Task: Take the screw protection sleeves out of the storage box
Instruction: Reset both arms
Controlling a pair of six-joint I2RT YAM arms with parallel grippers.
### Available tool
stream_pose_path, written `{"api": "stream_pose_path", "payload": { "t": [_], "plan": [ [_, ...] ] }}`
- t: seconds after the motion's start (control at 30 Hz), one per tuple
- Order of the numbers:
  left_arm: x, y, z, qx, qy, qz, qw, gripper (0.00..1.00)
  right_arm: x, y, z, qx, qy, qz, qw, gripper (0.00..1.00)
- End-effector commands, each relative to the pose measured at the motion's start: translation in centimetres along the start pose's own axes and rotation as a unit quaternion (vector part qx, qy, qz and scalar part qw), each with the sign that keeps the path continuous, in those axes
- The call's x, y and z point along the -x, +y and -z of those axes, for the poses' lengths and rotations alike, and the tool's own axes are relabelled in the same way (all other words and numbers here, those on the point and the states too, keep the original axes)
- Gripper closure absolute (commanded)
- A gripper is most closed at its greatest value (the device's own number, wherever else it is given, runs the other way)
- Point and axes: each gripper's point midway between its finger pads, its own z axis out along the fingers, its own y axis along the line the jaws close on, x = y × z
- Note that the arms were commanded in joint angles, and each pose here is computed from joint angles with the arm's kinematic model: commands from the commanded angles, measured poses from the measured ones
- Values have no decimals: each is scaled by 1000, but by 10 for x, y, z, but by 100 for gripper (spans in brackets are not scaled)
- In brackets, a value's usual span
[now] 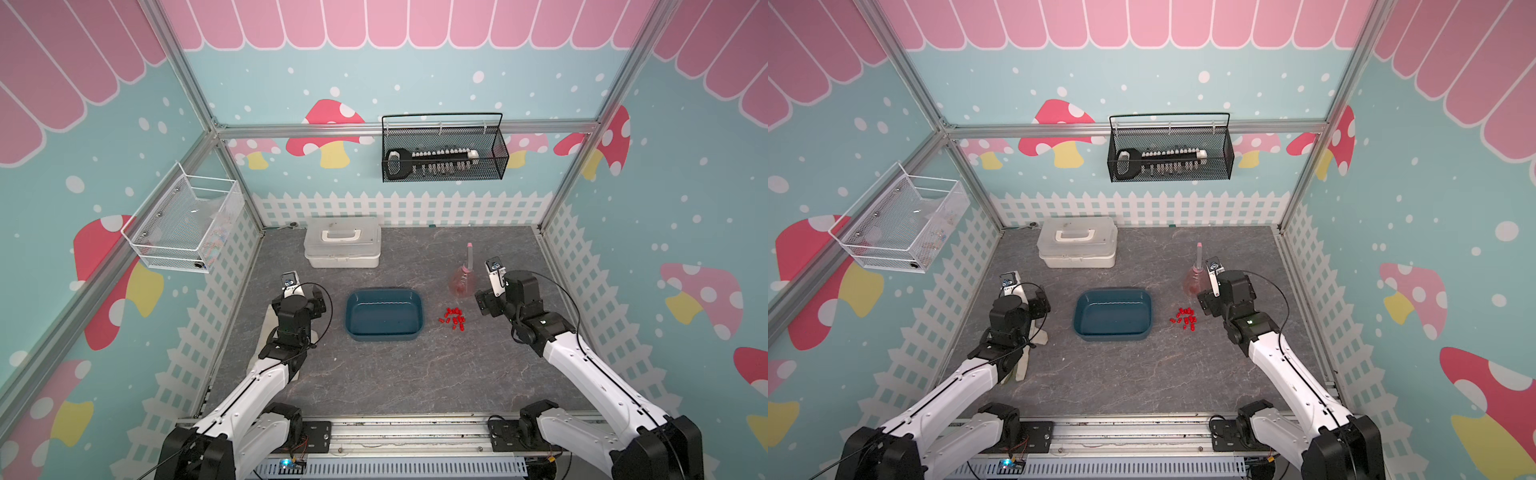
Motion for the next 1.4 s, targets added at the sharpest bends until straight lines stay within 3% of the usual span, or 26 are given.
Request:
{"api": "stream_pose_path", "payload": {
  "t": [0.0, 0.1, 0.2, 0.33, 0.47, 0.63, 0.73, 0.9, 1.03, 1.37],
  "plan": [
    [20, 7, -10, -2, -58, -1, 998, 12, 6, -13, -11, -48, -47, 11, 998, 1],
    [11, 2, -24, -39, -65, 24, 997, 10, -13, -16, -26, -62, -41, 4, 997, 1],
    [-3, -16, -41, -77, -45, 4, 996, 7, -19, -27, -33, -84, -50, -26, 995, 1],
    [-12, -18, -58, -82, -47, -2, 995, 3, -41, -45, -42, -126, -54, -66, 988, 1],
    [-24, -23, -73, -103, -29, -4, 994, 2, -56, -47, -55, -110, -62, -99, 987, 1],
    [-26, -25, -73, -108, -17, -8, 994, 2, -51, -50, -59, -109, -94, -96, 985, 1],
    [-26, -26, -73, -108, -17, -9, 994, 2, -46, -39, -66, -65, -96, -87, 989, 1],
    [-25, -27, -74, -109, -21, -8, 994, 2, -41, -26, -63, -41, -158, -95, 982, 1],
    [-26, -27, -73, -110, -20, -8, 994, 2, -51, -33, -76, -70, -143, -114, 981, 1],
    [-25, -27, -74, -109, -21, -8, 994, 2, -52, -28, -96, -53, -108, -104, 987, 1]
  ]
}}
